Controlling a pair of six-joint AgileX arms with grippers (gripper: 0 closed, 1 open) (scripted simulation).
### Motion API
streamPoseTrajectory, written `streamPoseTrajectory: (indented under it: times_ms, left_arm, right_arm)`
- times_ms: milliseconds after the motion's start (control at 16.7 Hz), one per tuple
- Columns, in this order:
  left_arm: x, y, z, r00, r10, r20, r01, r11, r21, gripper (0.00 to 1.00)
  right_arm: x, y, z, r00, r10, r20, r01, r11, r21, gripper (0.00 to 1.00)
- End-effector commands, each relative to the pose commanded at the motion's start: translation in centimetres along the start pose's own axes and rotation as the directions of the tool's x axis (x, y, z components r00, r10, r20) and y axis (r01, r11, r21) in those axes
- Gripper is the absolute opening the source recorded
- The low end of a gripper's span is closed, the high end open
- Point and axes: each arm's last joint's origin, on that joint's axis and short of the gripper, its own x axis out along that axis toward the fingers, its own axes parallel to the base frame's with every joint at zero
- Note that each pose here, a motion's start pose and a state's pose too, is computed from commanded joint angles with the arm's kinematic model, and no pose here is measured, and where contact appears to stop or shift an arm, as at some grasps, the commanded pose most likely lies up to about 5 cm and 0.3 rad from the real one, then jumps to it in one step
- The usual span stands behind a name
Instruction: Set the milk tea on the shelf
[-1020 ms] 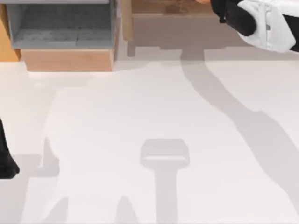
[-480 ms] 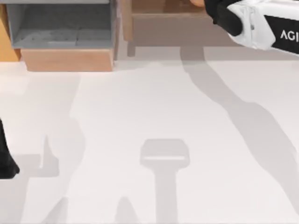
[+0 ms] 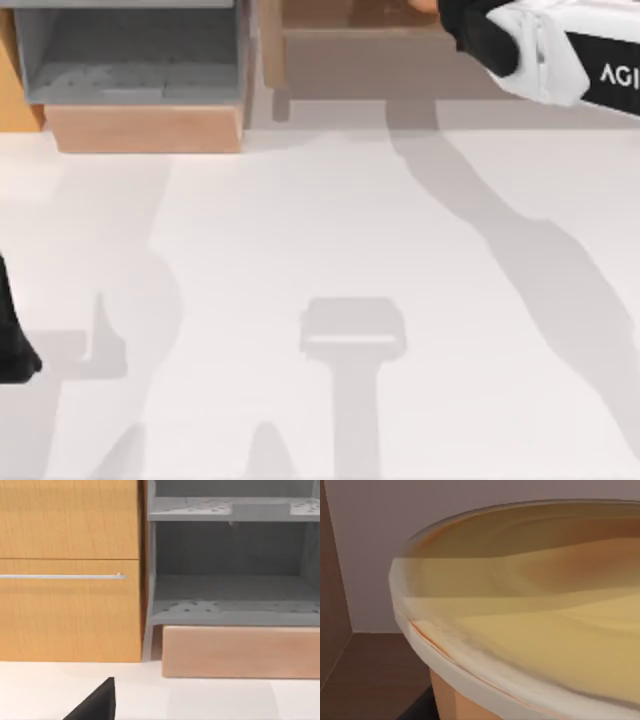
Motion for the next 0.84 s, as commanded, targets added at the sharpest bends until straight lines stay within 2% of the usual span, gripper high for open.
streamPoseTrajectory:
  times_ms: [480, 840]
  left_arm:
    - [0.00, 0.00, 0.00, 1.000, 0.000, 0.000, 0.000, 1.000, 0.000, 1.00]
    - [0.00, 0.00, 0.00, 1.000, 0.000, 0.000, 0.000, 1.000, 0.000, 1.00]
  right_arm:
    - [0.00, 0.00, 0.00, 1.000, 0.000, 0.000, 0.000, 1.000, 0.000, 0.98]
    - [0.00, 0.00, 0.00, 1.000, 0.000, 0.000, 0.000, 1.000, 0.000, 1.00]
